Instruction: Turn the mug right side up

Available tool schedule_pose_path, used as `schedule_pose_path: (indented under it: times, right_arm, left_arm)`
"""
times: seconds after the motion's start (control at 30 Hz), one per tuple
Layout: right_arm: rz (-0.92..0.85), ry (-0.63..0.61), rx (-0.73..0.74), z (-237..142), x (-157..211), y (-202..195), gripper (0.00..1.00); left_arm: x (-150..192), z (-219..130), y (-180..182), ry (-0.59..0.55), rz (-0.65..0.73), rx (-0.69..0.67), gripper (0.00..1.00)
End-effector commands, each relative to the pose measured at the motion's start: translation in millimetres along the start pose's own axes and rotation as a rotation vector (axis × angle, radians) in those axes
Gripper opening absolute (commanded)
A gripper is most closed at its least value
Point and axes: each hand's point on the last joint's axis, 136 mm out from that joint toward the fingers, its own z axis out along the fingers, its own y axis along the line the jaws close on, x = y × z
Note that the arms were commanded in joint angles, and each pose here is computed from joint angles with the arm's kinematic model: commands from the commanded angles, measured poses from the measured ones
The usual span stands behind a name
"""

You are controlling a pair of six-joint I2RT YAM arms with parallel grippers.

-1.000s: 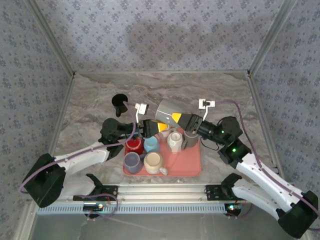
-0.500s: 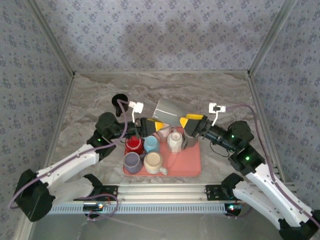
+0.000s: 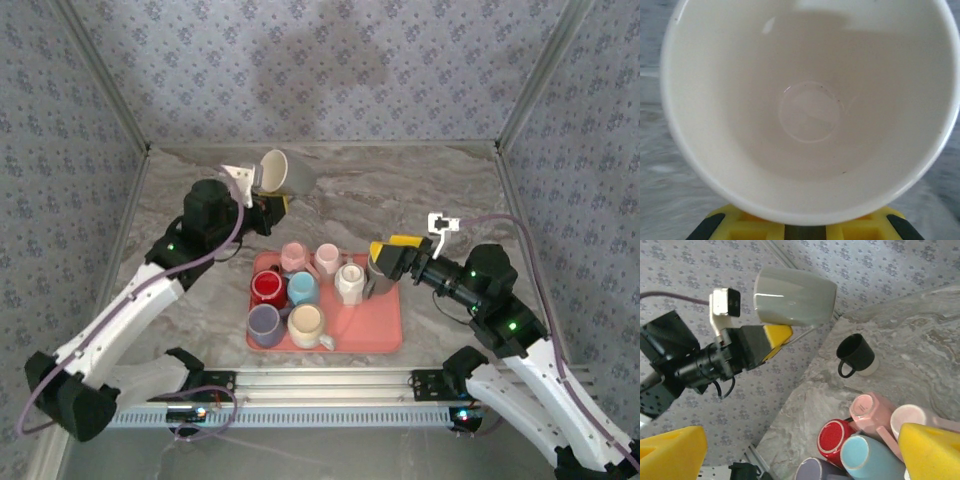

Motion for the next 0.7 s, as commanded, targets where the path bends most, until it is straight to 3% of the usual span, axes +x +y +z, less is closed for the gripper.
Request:
schedule_pose_path:
  times: [0.0,0.27,0.67]
  right_arm:
    - [-0.034,-0.018,0.039,-7,-8,0,1.00]
    - [-0.038,0.004,0.083,-9,-4,-7,1.00]
    - [-0.032,0.023,0.125,-11,1,-16,1.00]
  left_arm:
    - [2,20,34,0.059,0.107,-0.178,0.00]
    - [33,73,82,0.210,0.125,-0.383,0.00]
    - [71,111,125,0.337,0.191,-0.504,0.00]
